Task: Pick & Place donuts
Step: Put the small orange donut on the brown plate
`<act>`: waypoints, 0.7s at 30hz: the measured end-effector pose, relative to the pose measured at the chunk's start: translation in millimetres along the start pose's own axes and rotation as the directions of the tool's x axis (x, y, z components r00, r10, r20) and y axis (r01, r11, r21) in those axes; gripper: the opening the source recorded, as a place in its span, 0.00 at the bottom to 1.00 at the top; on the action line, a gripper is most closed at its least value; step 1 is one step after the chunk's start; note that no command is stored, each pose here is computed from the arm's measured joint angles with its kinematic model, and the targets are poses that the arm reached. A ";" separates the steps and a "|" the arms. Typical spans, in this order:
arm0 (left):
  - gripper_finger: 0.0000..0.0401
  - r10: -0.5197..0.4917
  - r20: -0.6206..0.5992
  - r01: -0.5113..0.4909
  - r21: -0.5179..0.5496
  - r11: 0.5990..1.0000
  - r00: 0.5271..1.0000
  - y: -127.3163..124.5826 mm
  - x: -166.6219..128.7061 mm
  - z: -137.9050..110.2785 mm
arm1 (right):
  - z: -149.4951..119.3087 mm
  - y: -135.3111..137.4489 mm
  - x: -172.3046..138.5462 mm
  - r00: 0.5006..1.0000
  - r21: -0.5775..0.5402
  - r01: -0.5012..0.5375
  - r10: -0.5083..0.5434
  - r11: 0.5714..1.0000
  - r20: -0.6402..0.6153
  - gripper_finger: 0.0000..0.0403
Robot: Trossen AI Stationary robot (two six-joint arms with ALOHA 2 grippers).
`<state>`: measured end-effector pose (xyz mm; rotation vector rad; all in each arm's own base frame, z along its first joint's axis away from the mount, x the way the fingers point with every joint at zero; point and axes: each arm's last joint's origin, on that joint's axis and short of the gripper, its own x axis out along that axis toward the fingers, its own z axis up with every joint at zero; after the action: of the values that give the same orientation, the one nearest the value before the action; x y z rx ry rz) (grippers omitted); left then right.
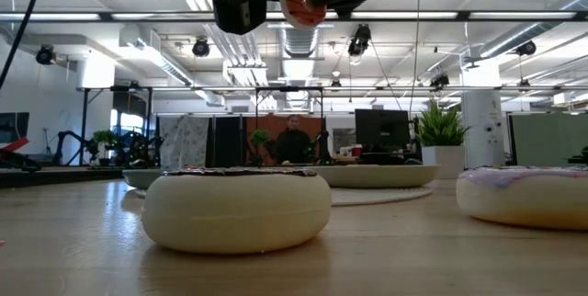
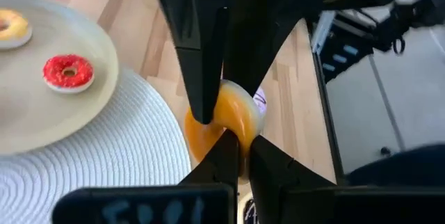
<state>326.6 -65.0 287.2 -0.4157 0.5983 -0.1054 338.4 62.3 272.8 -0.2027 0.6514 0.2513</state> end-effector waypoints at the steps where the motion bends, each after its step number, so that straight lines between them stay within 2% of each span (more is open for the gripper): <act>1: 0.00 0.008 0.004 -0.008 -0.019 1.000 1.000 0.3 0.0 0.2 | -0.6 -2.3 -0.1 1.000 0.028 0.004 -0.004 1.000 -0.003 0.12; 5: 0.06 0.095 0.037 -0.092 -0.078 0.993 0.995 3.2 -0.1 0.4 | -5.8 -11.6 -0.6 0.999 0.147 0.027 -0.021 0.989 -0.043 0.04; 8: 0.16 0.191 0.063 -0.186 -0.082 0.979 0.980 6.3 -1.9 0.1 | -13.7 -16.6 -1.2 0.993 0.231 0.049 -0.023 0.972 -0.112 0.03; 11: 0.26 0.325 0.081 -0.319 -0.084 0.944 0.942 9.8 -10.1 -1.5 | -26.5 -22.4 -2.5 0.976 0.321 0.089 -0.018 0.943 -0.218 0.03; 13: 0.32 0.423 0.084 -0.417 -0.082 0.905 0.902 12.8 -16.3 -4.0 | -39.0 -29.6 -5.3 0.950 0.401 0.142 -0.011 0.905 -0.312 0.03; 15: 0.36 0.485 0.068 -0.478 -0.099 0.873 0.872 15.3 -20.3 -7.4 | -57.1 -40.3 -8.4 0.908 0.478 0.225 -0.004 0.849 -0.419 0.03; 19: 0.40 0.499 0.035 -0.486 -0.170 0.857 0.866 15.5 -24.3 -10.8 | -95.0 -66.1 -14.6 0.830 0.569 0.379 0.003 0.730 -0.557 0.03; 21: 0.40 0.492 0.026 -0.481 -0.171 0.860 0.870 12.8 -24.0 -13.1 | -109.5 -75.8 -17.1 0.812 0.591 0.408 0.019 0.696 -0.583 0.03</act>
<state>299.1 -52.7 284.8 -0.4093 0.6301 0.4468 284.9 -41.4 206.3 0.4149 1.2554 -0.3104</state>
